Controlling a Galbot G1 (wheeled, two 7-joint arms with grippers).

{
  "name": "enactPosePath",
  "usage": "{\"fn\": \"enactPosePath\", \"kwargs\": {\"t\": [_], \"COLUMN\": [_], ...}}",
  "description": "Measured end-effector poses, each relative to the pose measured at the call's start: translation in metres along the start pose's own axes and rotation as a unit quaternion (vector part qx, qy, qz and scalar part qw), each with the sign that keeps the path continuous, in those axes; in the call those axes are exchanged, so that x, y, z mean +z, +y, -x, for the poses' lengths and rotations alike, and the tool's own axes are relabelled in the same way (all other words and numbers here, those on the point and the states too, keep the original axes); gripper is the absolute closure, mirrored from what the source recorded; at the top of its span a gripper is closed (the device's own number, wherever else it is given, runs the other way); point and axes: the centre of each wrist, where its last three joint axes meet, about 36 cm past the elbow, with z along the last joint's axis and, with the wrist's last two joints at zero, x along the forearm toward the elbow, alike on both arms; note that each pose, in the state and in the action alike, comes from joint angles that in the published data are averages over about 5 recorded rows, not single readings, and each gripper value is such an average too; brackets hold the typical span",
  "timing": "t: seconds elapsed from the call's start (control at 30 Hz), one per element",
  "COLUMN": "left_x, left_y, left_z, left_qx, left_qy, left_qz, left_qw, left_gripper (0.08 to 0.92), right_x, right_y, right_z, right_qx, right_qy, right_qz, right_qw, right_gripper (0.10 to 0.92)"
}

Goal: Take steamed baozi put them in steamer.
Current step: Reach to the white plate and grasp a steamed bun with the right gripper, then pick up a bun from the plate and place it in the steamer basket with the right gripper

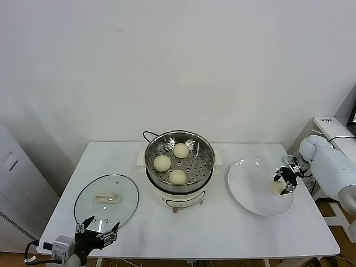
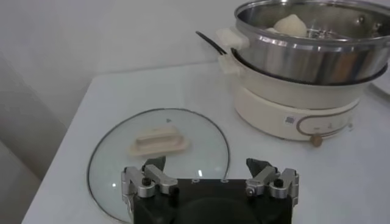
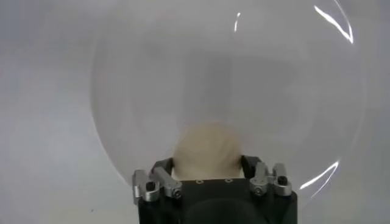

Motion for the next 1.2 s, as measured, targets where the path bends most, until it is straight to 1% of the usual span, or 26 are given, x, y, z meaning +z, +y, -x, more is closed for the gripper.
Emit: {"fn": "enactPosePath", "kwargs": {"t": [0.07,0.17,0.33,0.5,0.73,0.87,1.03,1.2], "left_x": [0.0,0.001,0.0,0.0,0.001,0.0,-0.001,-0.001], "left_y": [0.0,0.0,0.0,0.001,-0.001,-0.001,-0.001,-0.002], "left_z": [0.0,0.0,0.0,0.0,0.0,0.0,0.001,0.001], "left_qx": [0.0,-0.002,-0.005,-0.007,-0.006,-0.006,-0.006,-0.006], "left_qy": [0.001,0.002,0.003,0.002,0.003,0.002,0.0,0.001], "left_qz": [-0.001,0.0,0.001,0.001,0.001,0.002,0.003,0.004], "left_qw": [1.0,1.0,1.0,1.0,1.0,1.0,1.0,1.0], "left_gripper": [0.177,0.177,0.177,0.177,0.177,0.177,0.177,0.177], "right_x": [0.0,0.0,-0.008,-0.027,-0.083,-0.119,-0.164,-0.205], "right_y": [-0.001,-0.003,-0.011,-0.026,-0.047,-0.055,-0.063,-0.07], "right_z": [-0.003,-0.009,-0.034,-0.082,-0.151,-0.182,-0.207,-0.217], "right_qx": [0.0,0.0,0.01,0.032,0.057,0.063,0.062,0.057], "right_qy": [0.0,0.001,0.002,0.001,-0.021,-0.037,-0.056,-0.075], "right_qz": [0.0,0.0,-0.006,-0.012,-0.019,-0.019,-0.014,0.0], "right_qw": [1.0,1.0,1.0,0.999,0.998,0.997,0.996,0.996], "right_gripper": [0.555,0.576,0.576,0.573,0.572,0.572,0.572,0.572]}}
